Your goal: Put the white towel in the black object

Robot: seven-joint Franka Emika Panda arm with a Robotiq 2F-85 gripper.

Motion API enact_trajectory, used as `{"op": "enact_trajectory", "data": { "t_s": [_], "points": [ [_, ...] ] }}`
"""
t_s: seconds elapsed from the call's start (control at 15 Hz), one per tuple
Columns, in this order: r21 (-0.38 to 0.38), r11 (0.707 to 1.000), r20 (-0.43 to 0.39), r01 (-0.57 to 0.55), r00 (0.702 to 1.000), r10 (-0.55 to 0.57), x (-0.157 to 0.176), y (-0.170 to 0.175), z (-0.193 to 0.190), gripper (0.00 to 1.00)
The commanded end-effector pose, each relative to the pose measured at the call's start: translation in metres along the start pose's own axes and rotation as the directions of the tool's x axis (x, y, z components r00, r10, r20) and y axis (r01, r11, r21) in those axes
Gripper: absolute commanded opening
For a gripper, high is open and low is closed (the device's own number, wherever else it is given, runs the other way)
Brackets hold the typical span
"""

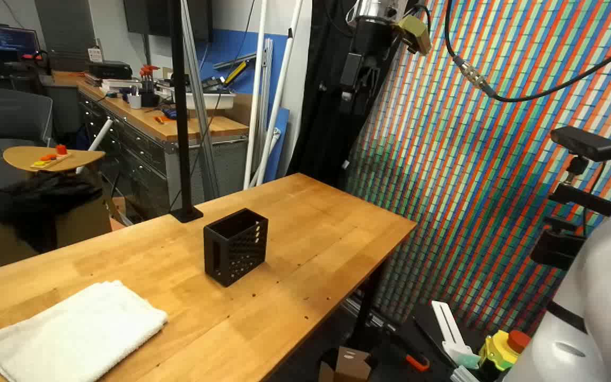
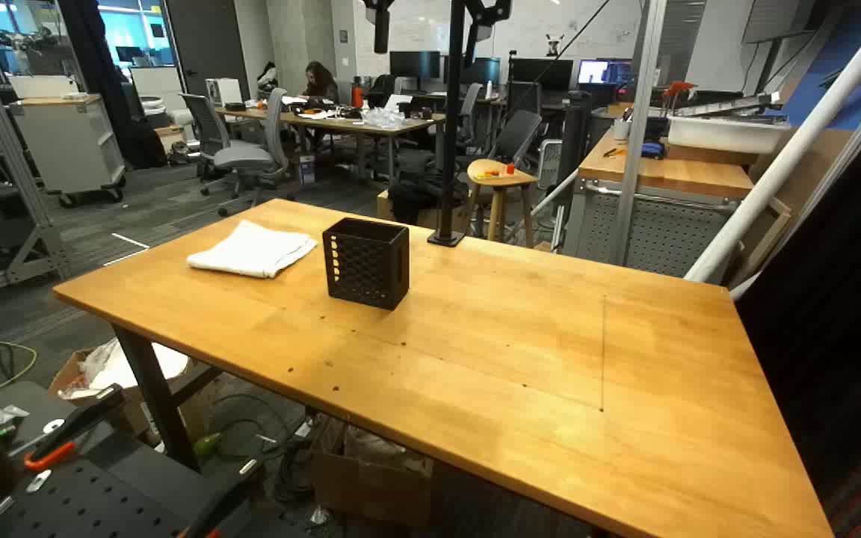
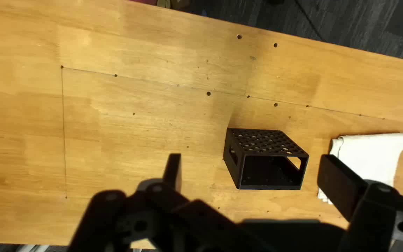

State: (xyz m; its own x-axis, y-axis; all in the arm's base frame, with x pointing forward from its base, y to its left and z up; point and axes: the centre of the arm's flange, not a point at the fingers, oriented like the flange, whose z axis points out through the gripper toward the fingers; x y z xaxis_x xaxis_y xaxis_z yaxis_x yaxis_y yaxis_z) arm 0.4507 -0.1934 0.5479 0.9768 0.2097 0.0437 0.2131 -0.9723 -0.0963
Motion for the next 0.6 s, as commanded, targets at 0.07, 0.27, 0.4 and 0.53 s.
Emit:
{"op": "enact_trajectory", "data": {
  "t_s": [0.07, 0.27, 0.4, 0.53],
  "points": [
    [-0.006, 1.000, -0.010, 0.000, 1.000, 0.000, 0.000, 0.000, -0.006, 1.00],
    [-0.008, 1.000, -0.017, 0.001, 1.000, -0.001, 0.000, 0.000, -0.009, 1.00],
    [-0.031, 0.999, -0.004, 0.015, 1.000, -0.015, 0.009, -0.005, -0.009, 1.00],
    [-0.066, 0.997, 0.014, 0.041, 0.999, -0.040, 0.026, -0.016, -0.010, 1.00]
  ]
}}
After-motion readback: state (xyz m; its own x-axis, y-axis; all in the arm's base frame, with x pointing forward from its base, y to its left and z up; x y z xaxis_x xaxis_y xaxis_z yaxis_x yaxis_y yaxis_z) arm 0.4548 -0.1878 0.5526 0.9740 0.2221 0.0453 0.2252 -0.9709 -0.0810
